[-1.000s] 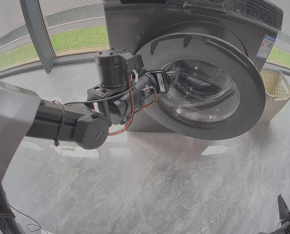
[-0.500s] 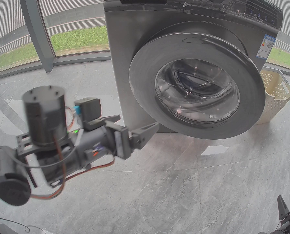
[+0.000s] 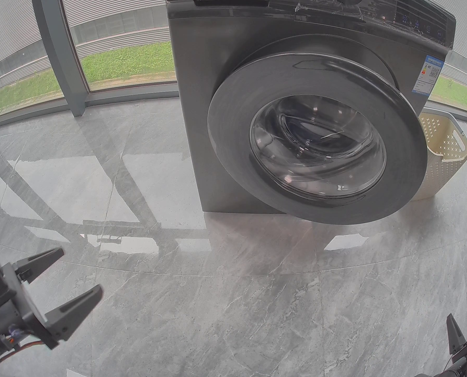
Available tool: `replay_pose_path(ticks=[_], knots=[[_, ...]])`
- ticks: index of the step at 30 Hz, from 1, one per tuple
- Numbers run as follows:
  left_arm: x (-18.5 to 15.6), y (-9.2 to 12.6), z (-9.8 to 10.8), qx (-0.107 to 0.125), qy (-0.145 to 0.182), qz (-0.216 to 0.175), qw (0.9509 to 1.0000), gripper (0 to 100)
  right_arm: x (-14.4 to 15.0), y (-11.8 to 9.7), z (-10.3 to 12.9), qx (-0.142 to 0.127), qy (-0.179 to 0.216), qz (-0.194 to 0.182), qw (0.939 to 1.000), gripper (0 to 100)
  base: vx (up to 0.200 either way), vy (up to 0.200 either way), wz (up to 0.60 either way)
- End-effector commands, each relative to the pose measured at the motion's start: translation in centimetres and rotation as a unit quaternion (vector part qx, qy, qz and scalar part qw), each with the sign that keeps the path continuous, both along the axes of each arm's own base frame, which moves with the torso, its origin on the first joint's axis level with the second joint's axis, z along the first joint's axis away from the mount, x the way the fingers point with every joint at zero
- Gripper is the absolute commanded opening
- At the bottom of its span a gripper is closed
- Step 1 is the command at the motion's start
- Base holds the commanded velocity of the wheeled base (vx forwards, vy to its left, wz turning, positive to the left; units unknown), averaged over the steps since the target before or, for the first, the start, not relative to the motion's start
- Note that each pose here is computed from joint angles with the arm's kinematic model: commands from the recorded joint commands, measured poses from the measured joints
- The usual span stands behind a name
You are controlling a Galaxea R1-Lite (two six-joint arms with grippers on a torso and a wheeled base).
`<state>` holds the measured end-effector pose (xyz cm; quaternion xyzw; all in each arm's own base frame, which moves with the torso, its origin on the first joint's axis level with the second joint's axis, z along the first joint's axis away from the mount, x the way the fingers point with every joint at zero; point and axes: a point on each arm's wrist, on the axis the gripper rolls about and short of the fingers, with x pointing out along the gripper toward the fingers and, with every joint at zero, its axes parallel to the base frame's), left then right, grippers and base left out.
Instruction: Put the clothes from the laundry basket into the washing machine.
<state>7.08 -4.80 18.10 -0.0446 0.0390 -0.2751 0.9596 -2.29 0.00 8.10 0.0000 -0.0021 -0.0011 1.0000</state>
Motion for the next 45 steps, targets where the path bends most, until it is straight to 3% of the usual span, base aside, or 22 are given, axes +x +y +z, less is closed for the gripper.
replay_pose_path(ticks=[1, 14, 16, 17, 18, 23, 25, 26, 30, 32, 40, 45], knots=[[-6.7, 4.7, -6.6, 0.016, -0.072, 0.120, 0.9900, 100, 0.1, 0.0, -0.5, -0.001, 0.006, 0.000, 1.0000, 100, 0.000, 0.000, 0.00], [-8.6, 5.0, -9.3, 0.032, -0.042, 0.212, 0.9759, 100, 0.1, 0.0, -0.5, -0.001, 0.006, 0.000, 1.0000, 100, 0.000, 0.000, 0.00], [-8.7, 4.8, -9.7, 0.043, -0.022, 0.245, 0.9683, 100, 0.1, 0.0, -0.5, -0.001, 0.006, 0.000, 1.0000, 100, 0.000, 0.000, 0.00], [-8.7, 4.8, -9.8, 0.044, -0.020, 0.250, 0.9670, 100, 0.1, 0.0, -0.5, -0.001, 0.006, 0.000, 1.0000, 100, 0.000, 0.000, 0.00], [-8.8, 4.6, -9.8, 0.044, -0.020, 0.271, 0.9614, 100, 0.1, 0.0, -0.5, -0.001, 0.006, 0.000, 1.0000, 100, 0.000, 0.000, 0.00], [-8.7, 4.6, -9.7, 0.032, -0.031, 0.274, 0.9607, 100, 0.1, 0.0, -0.5, -0.001, 0.006, 0.000, 1.0000, 100, 0.000, 0.000, 0.00], [-8.8, 4.7, -10.1, 0.047, -0.017, 0.283, 0.9578, 100, 0.1, 0.0, -0.5, -0.001, 0.006, 0.000, 1.0000, 100, 0.000, 0.000, 0.00], [-9.1, 4.8, -10.5, 0.047, -0.008, 0.281, 0.9586, 100, 0.1, 0.0, -0.5, 0.000, 0.006, 0.000, 1.0000, 100, 0.000, 0.000, 0.00], [-9.3, 4.8, -10.5, 0.049, -0.042, 0.268, 0.9614, 100, 0.1, 0.0, -0.5, 0.000, 0.005, 0.000, 1.0000, 100, 0.000, 0.000, 0.00], [-9.3, 4.8, -10.5, 0.048, -0.040, 0.264, 0.9626, 100, 0.1, 0.0, -0.5, 0.000, 0.005, 0.001, 1.0000, 100, 0.000, 0.000, 0.00], [-9.3, 4.8, -10.5, 0.049, -0.040, 0.265, 0.9621, 100, 0.1, 0.0, -0.5, -0.001, 0.005, 0.000, 1.0000, 100, 0.000, 0.000, 0.00], [-9.3, 4.8, -10.5, 0.048, -0.040, 0.265, 0.9621, 100, 0.1, 0.0, -0.5, 0.004, 0.007, -0.002, 1.0000, 100, 0.000, -0.200, 0.00]])
